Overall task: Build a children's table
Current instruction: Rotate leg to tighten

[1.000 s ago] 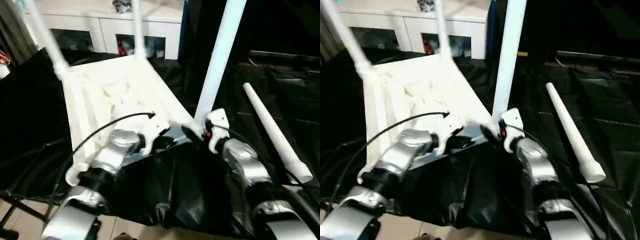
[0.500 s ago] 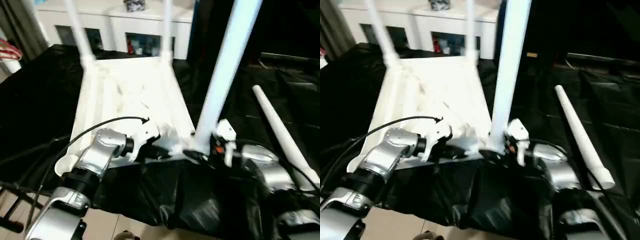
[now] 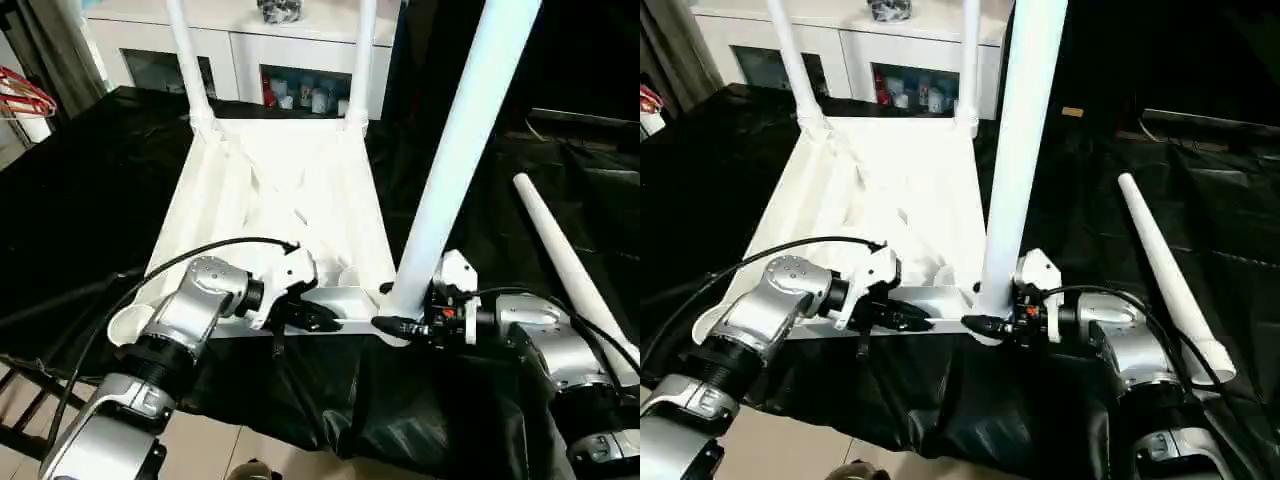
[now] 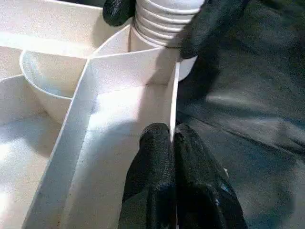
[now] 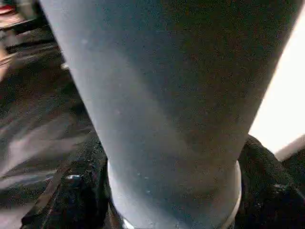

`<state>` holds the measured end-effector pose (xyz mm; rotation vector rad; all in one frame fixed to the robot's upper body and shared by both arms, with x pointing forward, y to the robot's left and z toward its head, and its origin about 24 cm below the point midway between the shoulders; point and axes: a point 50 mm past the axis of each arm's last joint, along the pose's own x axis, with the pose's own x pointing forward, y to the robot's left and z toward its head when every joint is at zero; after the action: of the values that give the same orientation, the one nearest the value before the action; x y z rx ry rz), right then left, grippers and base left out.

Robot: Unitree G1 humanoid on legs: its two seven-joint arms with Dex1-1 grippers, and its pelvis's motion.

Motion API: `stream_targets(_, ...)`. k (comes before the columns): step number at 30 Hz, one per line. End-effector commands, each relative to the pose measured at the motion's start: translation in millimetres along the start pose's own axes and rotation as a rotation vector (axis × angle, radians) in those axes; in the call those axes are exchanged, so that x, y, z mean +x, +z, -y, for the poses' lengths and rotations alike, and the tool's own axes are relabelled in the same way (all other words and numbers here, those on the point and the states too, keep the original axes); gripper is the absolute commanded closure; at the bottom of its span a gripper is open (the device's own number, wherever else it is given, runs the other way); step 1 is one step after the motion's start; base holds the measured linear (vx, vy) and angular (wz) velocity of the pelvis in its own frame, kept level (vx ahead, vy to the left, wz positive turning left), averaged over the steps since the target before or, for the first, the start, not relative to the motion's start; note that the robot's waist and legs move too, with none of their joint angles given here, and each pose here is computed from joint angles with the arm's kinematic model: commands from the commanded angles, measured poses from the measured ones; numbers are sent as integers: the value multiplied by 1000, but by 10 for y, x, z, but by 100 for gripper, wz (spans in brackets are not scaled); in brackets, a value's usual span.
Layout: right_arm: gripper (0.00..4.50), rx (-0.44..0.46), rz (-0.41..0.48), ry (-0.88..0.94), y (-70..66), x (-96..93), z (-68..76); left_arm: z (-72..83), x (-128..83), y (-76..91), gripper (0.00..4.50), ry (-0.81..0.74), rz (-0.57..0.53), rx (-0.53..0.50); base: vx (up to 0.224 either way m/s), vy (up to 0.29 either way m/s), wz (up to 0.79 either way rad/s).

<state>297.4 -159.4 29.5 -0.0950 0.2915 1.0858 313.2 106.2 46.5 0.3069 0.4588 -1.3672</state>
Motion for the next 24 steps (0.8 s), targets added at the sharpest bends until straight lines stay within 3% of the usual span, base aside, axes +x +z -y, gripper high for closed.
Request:
stream_targets(1,172,24,-45,-13,-102,258,-116,-46,132,291,450,70,108,54,0,0,0)
stream_targets(5,173,84,-58,-216,-144,450,-40,-85,267,378,450,180,134,21,0,0,0)
stream_targets(9,174,161,-34,-389,-89,661,-2,-102,442,482,450,303,166,-30,0,0,0)
stream_targets(11,174,168,-8,-390,-44,747,-26,-71,523,535,450,313,183,-35,0,0,0)
stream_targets(13,118,142,-9,-379,-32,760,-39,-53,541,548,450,300,188,-28,0,0,0)
stream_targets(16,102,147,10,-349,-21,757,-47,-21,550,546,450,260,191,-12,0,0,0)
stream_targets(18,62,125,16,-341,-10,722,-28,-16,518,516,450,234,187,2,0,0,0)
stream_targets(24,51,40,28,-243,27,566,22,-23,393,410,450,175,148,26,0,0,0)
